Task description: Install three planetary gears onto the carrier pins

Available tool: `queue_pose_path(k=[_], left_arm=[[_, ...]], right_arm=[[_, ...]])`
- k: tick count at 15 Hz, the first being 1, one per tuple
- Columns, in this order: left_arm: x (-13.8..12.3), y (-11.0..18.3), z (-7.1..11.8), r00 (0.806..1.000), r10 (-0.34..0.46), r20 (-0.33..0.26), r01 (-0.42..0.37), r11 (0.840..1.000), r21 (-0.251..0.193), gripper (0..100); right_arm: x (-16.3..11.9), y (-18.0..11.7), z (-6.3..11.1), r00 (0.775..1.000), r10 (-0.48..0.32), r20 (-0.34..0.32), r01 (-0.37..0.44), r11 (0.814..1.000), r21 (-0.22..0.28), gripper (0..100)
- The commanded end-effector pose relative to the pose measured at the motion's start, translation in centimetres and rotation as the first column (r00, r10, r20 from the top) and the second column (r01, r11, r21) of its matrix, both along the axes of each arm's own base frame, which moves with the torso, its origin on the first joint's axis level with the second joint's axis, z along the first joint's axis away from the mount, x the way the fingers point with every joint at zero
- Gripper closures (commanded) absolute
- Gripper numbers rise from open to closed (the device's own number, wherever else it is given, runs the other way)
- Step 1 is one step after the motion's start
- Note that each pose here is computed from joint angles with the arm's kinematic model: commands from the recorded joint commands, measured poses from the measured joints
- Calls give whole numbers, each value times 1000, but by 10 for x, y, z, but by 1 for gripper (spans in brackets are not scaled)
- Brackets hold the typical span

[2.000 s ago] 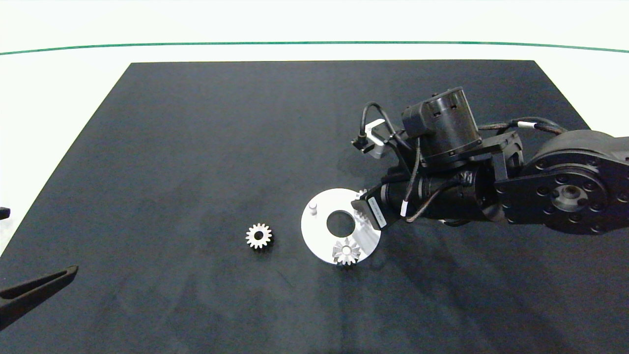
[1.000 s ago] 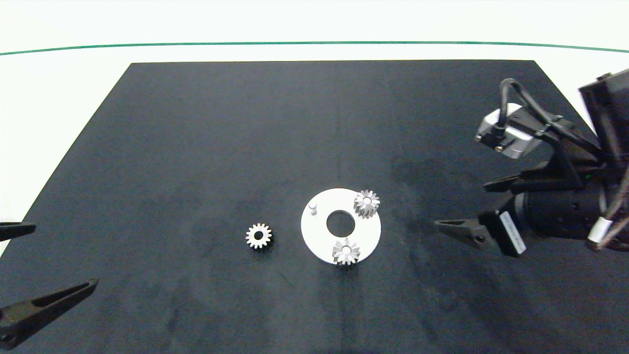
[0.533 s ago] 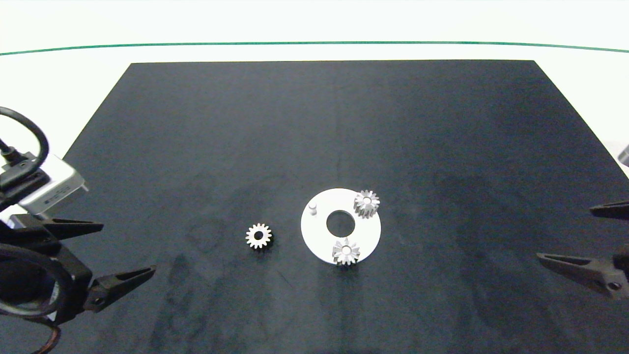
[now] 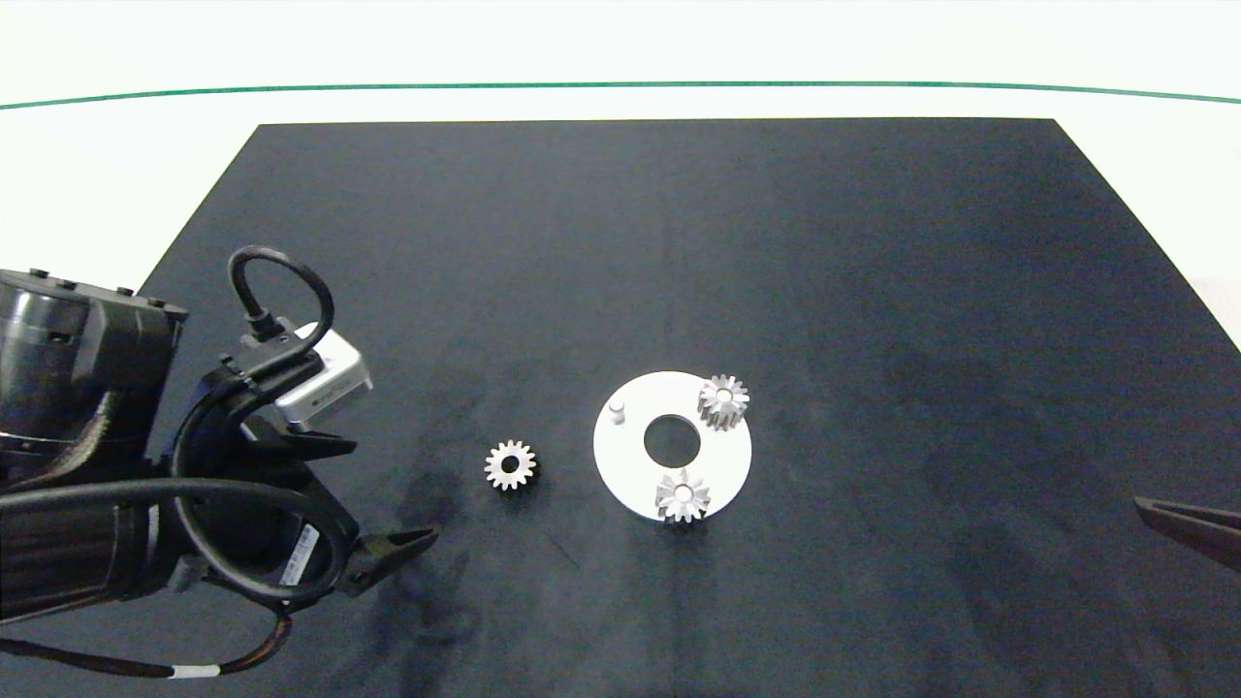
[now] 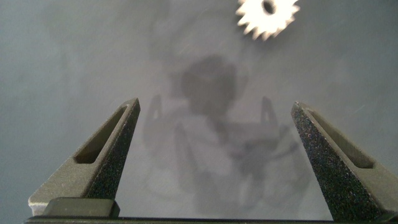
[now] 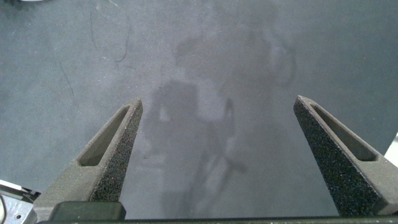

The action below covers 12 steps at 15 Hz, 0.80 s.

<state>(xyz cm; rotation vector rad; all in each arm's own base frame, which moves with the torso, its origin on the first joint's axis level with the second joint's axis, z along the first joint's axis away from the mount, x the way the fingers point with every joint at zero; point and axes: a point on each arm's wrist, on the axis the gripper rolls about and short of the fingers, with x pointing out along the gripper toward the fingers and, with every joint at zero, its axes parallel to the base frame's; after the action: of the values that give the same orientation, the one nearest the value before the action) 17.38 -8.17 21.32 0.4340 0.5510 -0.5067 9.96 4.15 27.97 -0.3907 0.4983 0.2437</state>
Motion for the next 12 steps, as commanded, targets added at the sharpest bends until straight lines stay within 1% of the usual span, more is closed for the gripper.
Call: queue_pose_path(k=[1,2,3,4,6,8,10,12], left_arm=[[10,-22,-13,999,-44,-28,45,999,12,0],[17,-26,-16,999,-23,-26,24,999,32,0],[23,-31,-20,1000,-20,-16,21,999,35,0],[25,-36,-22,999,-33,-6,33,999,29,0],[25,-42,-24,999,-54,-6,54,998,31,0],[27,-44,-22,999,-46,6,46,998,33,0],[34,-48,-24,999,-45,0,45,998,37,0],[41,-53,-26,999,-43,9,43,999,31,0]], right_arm=[[1,0,0,1000,3,-1,-3,1000,-6,0],[1,0,0,1000,3,-1,-3,1000,-6,0],[1,0,0,1000,3,-1,-3,1000,-6,0],[1,0,0,1000,3,-1,-3,1000,-6,0],[1,1,0,1000,5,-2,-5,1000,-8,0],[1,1,-1,1000,7,-5,-7,1000,-9,0],[1,1,-1,1000,7,-5,-7,1000,-9,0],[2,1,-1,1000,7,-6,-7,1000,-10,0]])
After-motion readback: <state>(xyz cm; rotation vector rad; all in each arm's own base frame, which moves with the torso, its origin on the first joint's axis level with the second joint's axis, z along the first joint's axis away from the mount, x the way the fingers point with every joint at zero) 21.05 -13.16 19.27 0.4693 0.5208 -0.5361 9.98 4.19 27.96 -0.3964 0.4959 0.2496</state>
